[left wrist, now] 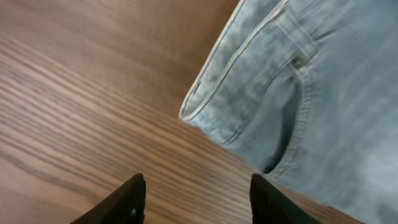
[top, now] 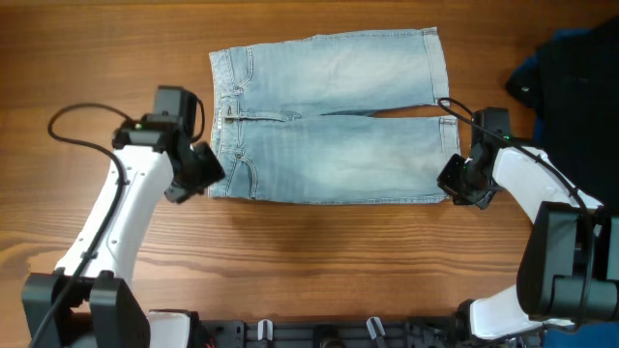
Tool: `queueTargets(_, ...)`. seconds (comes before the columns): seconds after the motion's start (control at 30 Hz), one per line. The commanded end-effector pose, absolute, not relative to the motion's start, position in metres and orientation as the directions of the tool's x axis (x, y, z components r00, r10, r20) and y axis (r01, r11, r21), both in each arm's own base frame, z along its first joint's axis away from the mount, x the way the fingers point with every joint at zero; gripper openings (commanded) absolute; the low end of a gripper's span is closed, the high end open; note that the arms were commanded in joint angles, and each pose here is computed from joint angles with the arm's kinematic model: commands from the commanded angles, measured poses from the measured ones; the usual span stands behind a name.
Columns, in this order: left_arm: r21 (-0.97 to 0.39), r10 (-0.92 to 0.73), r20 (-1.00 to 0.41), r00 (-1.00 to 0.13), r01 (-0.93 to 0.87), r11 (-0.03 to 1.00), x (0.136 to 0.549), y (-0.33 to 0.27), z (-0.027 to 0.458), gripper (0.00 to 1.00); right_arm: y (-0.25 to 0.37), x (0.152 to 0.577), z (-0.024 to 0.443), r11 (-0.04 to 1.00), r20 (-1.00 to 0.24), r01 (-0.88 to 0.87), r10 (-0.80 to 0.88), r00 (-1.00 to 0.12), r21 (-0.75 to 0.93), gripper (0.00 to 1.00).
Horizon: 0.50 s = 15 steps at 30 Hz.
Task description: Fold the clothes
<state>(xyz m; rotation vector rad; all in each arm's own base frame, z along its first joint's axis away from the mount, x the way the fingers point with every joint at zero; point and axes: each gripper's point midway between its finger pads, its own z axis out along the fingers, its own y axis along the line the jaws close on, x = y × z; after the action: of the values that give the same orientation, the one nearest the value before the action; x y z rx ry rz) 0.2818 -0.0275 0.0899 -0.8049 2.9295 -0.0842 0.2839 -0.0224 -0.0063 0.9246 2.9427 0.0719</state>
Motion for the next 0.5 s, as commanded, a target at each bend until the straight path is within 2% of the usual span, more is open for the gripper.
queueTargets(0.0,-0.133,-0.542,0.005,-0.841,-0.537,0.833,0.265,-0.041,0.056,0.54,-0.018,0.267,-0.029,0.827,0.038,0.561,0.56,-0.828,0.032,0.04)
queueTargets(0.2,-0.2,-0.638,-0.036,-0.769,-0.62,0.758,0.272,-0.043,0.025,0.49,-0.019,0.27,-0.029,0.827,0.028,0.56,0.56,-0.828,0.037,0.04)
queueTargets(0.47,-0.227,-0.7,-0.085,-0.71,-0.67,0.707,0.277,-0.038,0.008,0.63,-0.019,0.271,-0.029,0.84,0.022,0.541,0.54,-0.841,0.041,0.04)
